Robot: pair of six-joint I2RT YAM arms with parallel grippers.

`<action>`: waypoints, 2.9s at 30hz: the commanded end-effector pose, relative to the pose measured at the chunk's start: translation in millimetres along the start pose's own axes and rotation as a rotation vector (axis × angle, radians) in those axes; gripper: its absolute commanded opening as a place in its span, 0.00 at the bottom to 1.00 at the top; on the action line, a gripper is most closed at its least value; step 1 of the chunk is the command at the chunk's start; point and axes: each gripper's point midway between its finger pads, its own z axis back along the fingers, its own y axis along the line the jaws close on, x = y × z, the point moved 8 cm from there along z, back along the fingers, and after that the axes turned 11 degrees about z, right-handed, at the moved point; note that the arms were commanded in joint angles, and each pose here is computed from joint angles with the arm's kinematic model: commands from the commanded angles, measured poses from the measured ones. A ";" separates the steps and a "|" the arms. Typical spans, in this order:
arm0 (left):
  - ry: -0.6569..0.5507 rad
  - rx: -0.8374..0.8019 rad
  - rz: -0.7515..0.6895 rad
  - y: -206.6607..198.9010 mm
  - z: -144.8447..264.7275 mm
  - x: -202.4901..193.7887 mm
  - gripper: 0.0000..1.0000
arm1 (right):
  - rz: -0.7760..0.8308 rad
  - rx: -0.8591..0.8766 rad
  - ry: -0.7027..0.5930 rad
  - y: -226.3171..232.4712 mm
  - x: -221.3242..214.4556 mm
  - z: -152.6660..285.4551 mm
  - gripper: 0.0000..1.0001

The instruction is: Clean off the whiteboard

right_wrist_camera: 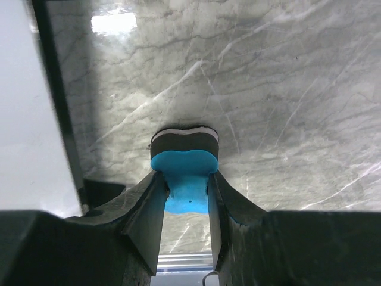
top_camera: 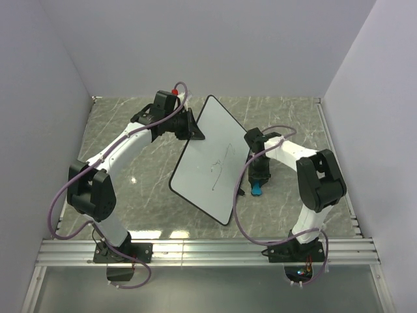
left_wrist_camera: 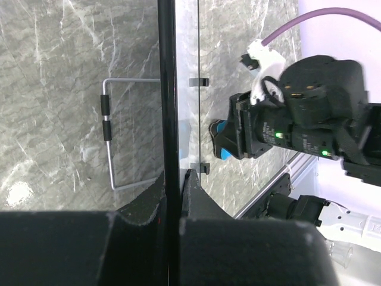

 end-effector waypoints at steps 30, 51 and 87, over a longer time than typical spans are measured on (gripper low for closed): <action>0.176 0.298 -0.192 49.9 -17.4 -52.0 0.00 | -0.165 0.601 -0.389 65.8 136.9 98.3 0.00; 0.178 0.326 -0.190 56.0 -18.9 -54.0 0.00 | -0.150 0.564 -0.348 51.6 101.4 75.8 0.00; 0.203 0.263 -0.175 50.4 -22.0 -58.1 0.00 | 0.317 0.599 -0.428 135.3 -9.7 114.7 0.00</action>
